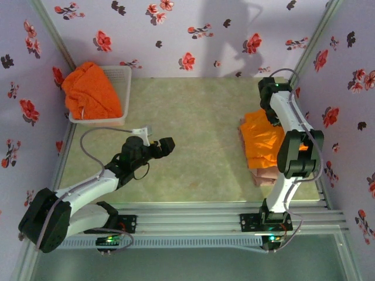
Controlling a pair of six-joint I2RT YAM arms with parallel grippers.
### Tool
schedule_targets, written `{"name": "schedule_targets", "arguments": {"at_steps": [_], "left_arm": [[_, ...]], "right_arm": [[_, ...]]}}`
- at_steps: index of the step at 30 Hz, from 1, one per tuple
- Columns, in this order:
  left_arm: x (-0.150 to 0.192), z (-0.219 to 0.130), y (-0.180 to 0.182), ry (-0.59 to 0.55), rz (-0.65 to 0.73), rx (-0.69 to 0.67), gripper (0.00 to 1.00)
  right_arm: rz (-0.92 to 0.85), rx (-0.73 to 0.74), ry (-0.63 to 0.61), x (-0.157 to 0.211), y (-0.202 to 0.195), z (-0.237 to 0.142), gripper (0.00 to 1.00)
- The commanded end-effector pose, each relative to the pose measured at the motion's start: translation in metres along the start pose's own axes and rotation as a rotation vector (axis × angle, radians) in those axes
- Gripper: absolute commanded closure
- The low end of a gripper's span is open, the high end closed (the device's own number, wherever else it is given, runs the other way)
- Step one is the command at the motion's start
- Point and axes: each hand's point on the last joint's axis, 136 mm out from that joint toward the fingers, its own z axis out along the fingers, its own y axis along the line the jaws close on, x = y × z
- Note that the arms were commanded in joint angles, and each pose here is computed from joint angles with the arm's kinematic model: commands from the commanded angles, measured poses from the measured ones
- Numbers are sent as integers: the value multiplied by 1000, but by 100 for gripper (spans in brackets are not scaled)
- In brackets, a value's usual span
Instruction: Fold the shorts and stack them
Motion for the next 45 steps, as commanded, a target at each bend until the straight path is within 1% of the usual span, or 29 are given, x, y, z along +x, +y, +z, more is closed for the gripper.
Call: {"name": "schedule_targets", "arguments": {"at_steps": [1,3,4,5,7,8,9,10,12,16,19,21,23,25,27,30,32,35,37,39,41,43,45], "left_arm": [[-6,1,0,-14,10,-9,0],[-5,1,0,-12,11,-9,1],[-6,1,0,-13,12,-10,1],[-6,0,0,-12,15,-10,1],[-7,-2,0,-15,23,-12,1],[-8,-4,-1,-21,28,-12,1],[-9,-5,0,-22,32,-18,1],[-10,-6,1,-26,38,-26,1],[-13,-10,3,-39,49,-46,1],[-27,-21,9,-102,61,-100,0],[-40,-32,17,-158,67,-171,1],[-48,-41,25,-191,60,-235,1],[-55,-50,32,-222,66,-286,0],[-63,-57,31,-251,97,-301,1],[-73,-65,28,-282,130,-311,1],[-101,-82,28,-336,163,-367,1],[-123,-95,28,-362,180,-413,1],[-157,-114,32,-396,198,-489,1],[-176,-123,44,-392,186,-559,1],[-190,-126,54,-366,172,-609,1],[-205,-125,70,-332,149,-654,1],[-219,-120,88,-277,113,-694,1],[-231,-113,106,-234,82,-743,1]], "right_arm": [[21,82,27,1,-16,11,79],[43,99,41,3,-23,15,73],[59,109,48,4,-28,16,67],[74,120,57,6,-34,17,56],[112,139,48,5,-45,10,9],[149,134,27,3,-52,3,3],[190,100,7,1,-53,-5,1],[247,26,-21,-1,-50,-17,1],[356,-171,-104,-9,-36,-43,1],[508,-694,-367,-30,17,-113,1],[558,-1028,-510,-35,52,-156,1],[572,-1150,-519,-32,71,-165,1],[567,-1233,-504,-27,93,-169,1],[546,-1279,-485,-21,114,-169,1],[520,-1290,-475,-13,133,-166,1],[465,-1262,-541,-2,153,-168,1],[453,-1187,-610,5,157,-167,1],[478,-1144,-724,15,149,-175,1],[518,-1131,-799,21,137,-181,1],[553,-1105,-852,28,124,-184,1],[596,-1064,-876,35,112,-183,1],[651,-1018,-874,42,100,-178,1],[673,-1013,-864,47,98,-175,1]]}}
